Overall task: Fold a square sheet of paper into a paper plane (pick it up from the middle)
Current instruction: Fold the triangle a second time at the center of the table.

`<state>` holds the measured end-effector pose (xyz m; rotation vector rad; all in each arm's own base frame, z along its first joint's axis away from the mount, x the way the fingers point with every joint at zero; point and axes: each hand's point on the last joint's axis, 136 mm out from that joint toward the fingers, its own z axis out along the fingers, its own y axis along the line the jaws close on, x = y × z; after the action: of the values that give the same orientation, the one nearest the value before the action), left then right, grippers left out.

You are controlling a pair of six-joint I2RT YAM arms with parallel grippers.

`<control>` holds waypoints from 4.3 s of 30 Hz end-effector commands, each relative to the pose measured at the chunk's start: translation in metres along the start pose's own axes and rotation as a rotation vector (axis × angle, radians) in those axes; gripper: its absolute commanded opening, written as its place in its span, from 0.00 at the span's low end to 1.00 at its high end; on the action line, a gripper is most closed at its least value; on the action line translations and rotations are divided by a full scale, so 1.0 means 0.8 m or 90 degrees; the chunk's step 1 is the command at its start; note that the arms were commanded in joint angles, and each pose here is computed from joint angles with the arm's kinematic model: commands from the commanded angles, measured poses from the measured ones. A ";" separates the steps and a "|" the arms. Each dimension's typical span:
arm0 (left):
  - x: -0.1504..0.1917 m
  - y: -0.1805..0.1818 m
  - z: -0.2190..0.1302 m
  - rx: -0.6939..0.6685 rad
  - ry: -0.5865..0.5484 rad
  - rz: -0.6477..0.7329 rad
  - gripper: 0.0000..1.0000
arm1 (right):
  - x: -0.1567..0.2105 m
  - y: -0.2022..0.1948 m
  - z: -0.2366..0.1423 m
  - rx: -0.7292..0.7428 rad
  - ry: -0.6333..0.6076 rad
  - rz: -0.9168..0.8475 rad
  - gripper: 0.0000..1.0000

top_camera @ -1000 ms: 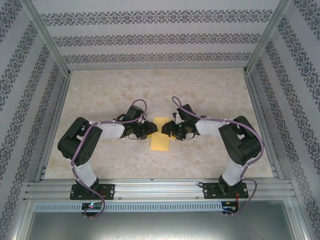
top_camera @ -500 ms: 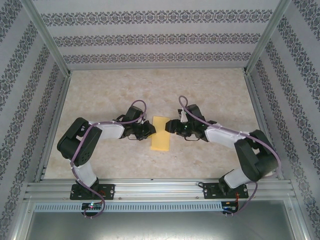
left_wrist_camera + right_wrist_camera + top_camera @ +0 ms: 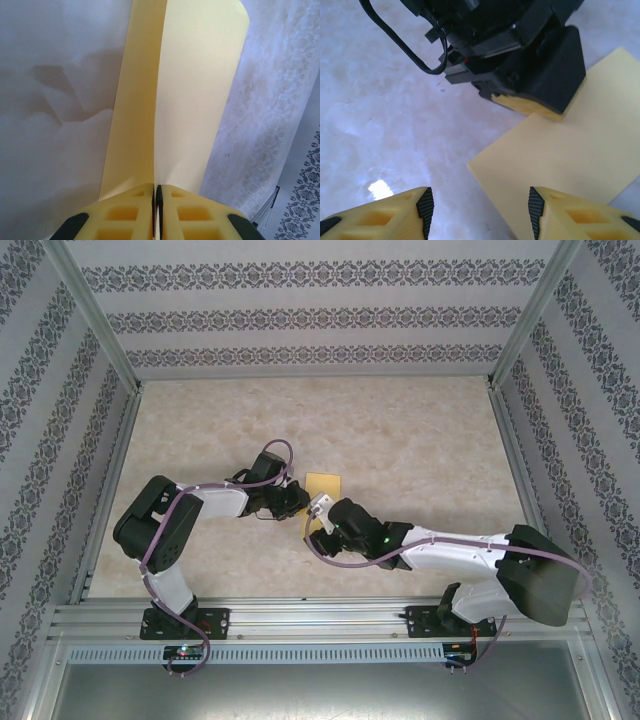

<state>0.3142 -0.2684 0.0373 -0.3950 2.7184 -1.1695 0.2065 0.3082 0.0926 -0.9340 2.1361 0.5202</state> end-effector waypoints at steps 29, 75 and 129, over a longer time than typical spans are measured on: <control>-0.002 -0.019 -0.013 0.009 -0.001 0.028 0.14 | 0.001 -0.007 0.047 0.109 0.034 -0.072 0.03; 0.072 0.038 -0.149 -0.087 -0.112 0.057 0.51 | -0.012 -0.033 0.019 -0.127 0.045 0.292 0.00; 0.000 -0.057 -0.021 -0.041 0.007 -0.048 0.10 | -0.011 -0.019 -0.027 0.026 -0.026 -0.140 0.61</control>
<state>0.3233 -0.2824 0.0768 -0.5713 2.7439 -1.1107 0.2027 0.2935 0.1153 -1.1070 1.9791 0.5014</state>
